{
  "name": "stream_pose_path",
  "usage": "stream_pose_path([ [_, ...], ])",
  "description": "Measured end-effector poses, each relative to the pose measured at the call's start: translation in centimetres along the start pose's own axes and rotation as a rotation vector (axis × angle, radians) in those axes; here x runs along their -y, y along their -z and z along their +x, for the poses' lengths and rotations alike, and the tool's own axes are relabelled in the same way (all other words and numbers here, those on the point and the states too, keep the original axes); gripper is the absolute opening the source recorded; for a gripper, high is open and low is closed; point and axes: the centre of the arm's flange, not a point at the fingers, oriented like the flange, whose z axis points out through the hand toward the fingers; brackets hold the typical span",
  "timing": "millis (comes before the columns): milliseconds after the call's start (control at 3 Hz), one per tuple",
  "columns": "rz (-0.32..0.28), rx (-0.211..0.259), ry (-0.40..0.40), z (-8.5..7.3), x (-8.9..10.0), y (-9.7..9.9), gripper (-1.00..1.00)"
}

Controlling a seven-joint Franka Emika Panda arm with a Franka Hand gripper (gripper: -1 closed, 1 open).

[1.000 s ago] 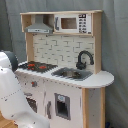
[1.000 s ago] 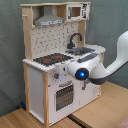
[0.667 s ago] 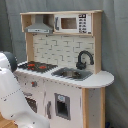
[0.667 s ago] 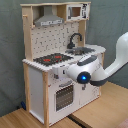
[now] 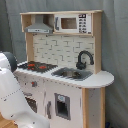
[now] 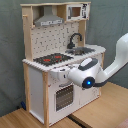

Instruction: Play with the kitchen

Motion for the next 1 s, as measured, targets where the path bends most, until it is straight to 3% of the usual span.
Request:
stream_pose_path([
  [1000,-0.178,-0.046,-0.005,1.2,3.8,-0.5,1.00],
])
